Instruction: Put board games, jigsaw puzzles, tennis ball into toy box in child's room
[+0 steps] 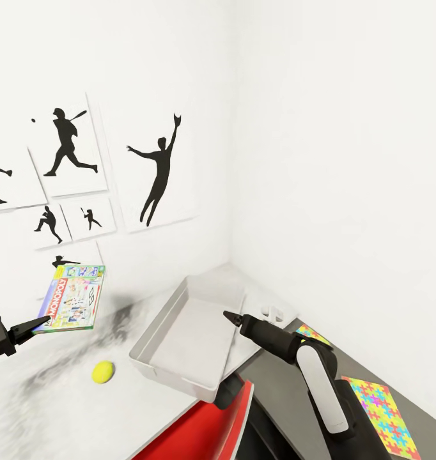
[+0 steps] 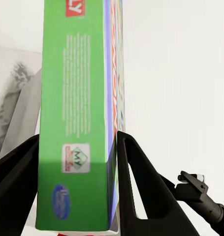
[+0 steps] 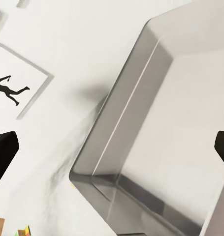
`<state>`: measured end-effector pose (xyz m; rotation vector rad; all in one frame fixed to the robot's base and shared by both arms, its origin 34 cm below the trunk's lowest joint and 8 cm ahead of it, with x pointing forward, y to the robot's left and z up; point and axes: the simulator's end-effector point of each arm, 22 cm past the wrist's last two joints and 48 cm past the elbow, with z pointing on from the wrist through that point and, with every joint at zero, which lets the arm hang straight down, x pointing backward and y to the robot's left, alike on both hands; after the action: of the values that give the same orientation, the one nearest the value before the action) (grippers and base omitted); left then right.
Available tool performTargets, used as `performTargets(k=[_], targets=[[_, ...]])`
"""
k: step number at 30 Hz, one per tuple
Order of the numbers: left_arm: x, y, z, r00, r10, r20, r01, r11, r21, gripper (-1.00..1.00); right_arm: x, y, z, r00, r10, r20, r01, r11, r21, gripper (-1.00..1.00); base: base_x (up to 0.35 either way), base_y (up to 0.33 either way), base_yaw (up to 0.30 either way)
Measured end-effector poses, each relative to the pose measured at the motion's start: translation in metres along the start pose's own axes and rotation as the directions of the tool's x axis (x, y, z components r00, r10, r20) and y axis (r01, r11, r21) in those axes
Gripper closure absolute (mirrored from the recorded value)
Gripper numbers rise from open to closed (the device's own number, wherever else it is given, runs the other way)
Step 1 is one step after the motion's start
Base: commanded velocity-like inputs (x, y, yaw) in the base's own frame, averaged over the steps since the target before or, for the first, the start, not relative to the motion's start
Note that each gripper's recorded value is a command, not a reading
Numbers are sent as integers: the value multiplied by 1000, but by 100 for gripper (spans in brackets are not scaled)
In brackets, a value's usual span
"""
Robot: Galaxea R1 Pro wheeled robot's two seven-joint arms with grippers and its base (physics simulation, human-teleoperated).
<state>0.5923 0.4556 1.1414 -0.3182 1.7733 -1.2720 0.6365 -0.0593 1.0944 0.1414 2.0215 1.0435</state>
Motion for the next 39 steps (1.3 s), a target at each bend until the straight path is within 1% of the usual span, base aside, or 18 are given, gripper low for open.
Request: performTargets(k=[6,10,19,21,23,25,26,27,28,29,32,33,35,38,39], targets=[[0,0,0,1000,0,0,0,1000,0,100,-2,1,-1,1000,-2,5,2,1000,-3,-100,0,0,49],[1,2,1,1000,-3,-2,3,1000,-3,100,-9,8,-4,1000,-15,18,15,1000,-14,-100,0,0,145],[2,3,2,1000,-4,-7,4,1000,-6,100,-11,7,-4,1000,-19,22,19,1000,-12,-100,0,0,44],[2,1,3,1000,0,-8,0,1000,-2,100,-15,12,-6,999,-26,32,26,999,-19,-100,0,0,2],[5,-4,6,1000,-3,-13,3,1000,24,100,-17,14,-8,999,-31,35,32,999,-23,-100,0,0,0],[15,-10,16,999,-17,-28,19,998,63,100,-16,12,-10,999,-30,21,30,999,-21,-100,0,0,0],[28,-14,29,998,-25,-52,30,996,89,100,-14,10,-12,1000,-26,5,26,1000,-17,-100,0,0,0],[34,-16,35,997,-25,-67,31,995,94,100,-14,7,-13,1000,-21,1,21,1000,-13,-100,0,0,0],[42,-23,45,996,-20,-85,30,992,119,100,-18,-1,-17,1000,-8,0,8,1000,0,-100,0,0,0],[45,-24,48,995,-16,-94,27,992,120,100,-20,-5,-19,1000,-1,3,1,1000,6,-100,0,0,0],[55,-38,64,994,-1,-108,18,987,159,100,-35,-32,-35,999,27,25,-28,998,50,-100,0,0,0],[64,-43,75,994,-7,-113,27,984,179,100,-41,-42,-41,999,31,32,-33,997,66,-100,0,0,0],[78,-44,96,992,-17,-122,39,984,177,100,-45,-49,-46,999,34,37,-36,997,75,-100,0,0,0],[87,-48,136,992,-29,-119,47,988,150,100,-47,-50,-49,999,35,42,-38,997,67,-100,0,0,0],[88,-49,142,993,-32,-117,49,988,148,100,-48,-50,-49,998,37,44,-39,997,65,-100,0,0,0]])
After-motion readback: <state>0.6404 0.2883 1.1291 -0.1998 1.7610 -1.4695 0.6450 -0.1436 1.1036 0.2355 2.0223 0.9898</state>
